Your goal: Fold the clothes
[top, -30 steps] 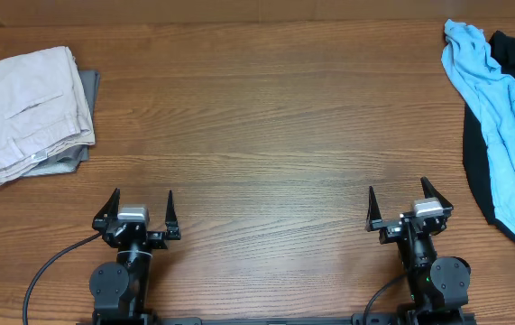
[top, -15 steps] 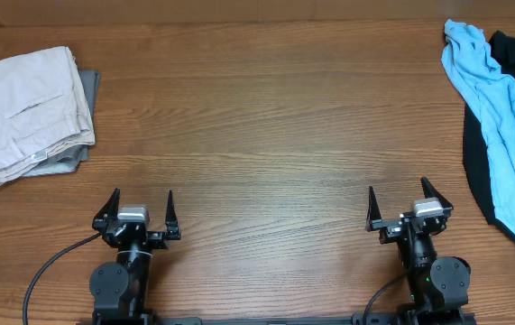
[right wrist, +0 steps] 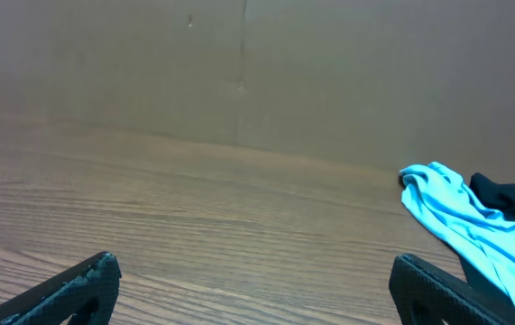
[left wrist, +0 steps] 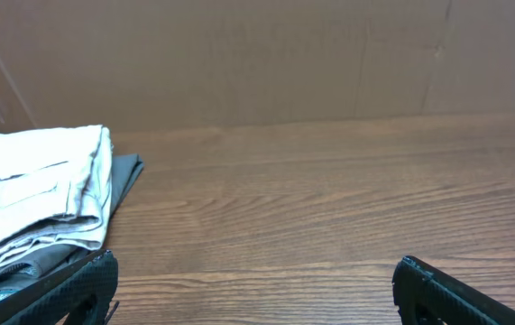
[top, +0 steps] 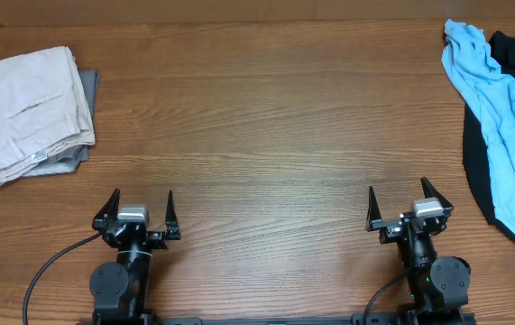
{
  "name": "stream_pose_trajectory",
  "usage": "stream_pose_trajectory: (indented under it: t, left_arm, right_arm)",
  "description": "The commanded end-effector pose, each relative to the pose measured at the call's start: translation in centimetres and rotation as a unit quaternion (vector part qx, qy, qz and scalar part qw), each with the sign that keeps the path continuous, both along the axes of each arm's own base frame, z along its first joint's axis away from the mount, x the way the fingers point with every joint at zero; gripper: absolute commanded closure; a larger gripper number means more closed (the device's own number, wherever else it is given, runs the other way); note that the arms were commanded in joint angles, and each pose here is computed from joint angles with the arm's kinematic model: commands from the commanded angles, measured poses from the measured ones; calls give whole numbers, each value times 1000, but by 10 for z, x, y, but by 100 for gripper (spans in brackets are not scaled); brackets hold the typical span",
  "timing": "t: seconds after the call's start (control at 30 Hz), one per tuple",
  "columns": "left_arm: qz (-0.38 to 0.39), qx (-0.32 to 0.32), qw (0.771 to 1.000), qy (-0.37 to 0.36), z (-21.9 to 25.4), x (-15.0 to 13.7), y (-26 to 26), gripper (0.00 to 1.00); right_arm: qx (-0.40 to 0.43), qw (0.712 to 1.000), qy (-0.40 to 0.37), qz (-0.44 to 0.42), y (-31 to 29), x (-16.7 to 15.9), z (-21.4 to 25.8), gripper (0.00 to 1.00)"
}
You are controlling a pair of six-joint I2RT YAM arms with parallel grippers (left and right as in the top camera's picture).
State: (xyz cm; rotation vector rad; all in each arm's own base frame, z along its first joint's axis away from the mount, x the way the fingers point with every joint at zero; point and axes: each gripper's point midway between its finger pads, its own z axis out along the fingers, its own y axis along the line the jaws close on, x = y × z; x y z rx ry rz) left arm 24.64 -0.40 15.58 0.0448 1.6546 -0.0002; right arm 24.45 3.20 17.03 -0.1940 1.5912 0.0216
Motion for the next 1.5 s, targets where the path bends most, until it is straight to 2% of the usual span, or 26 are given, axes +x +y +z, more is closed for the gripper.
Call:
stream_pose_trajectory:
  t: [0.0, 1.2, 1.47]
  left_arm:
    - [7, 10, 1000, -4, 0, 0, 3, 0]
    - [7, 10, 1000, -4, 0, 0, 3, 0]
    - [7, 10, 1000, -4, 0, 0, 3, 0]
  right_arm:
    - [-1, 1000, -1, 5, 2, 0, -2, 0]
    - [-1, 1000, -1, 5, 2, 0, -2, 0]
    - [-15, 1000, -5, -18, -6, 1, -1, 0]
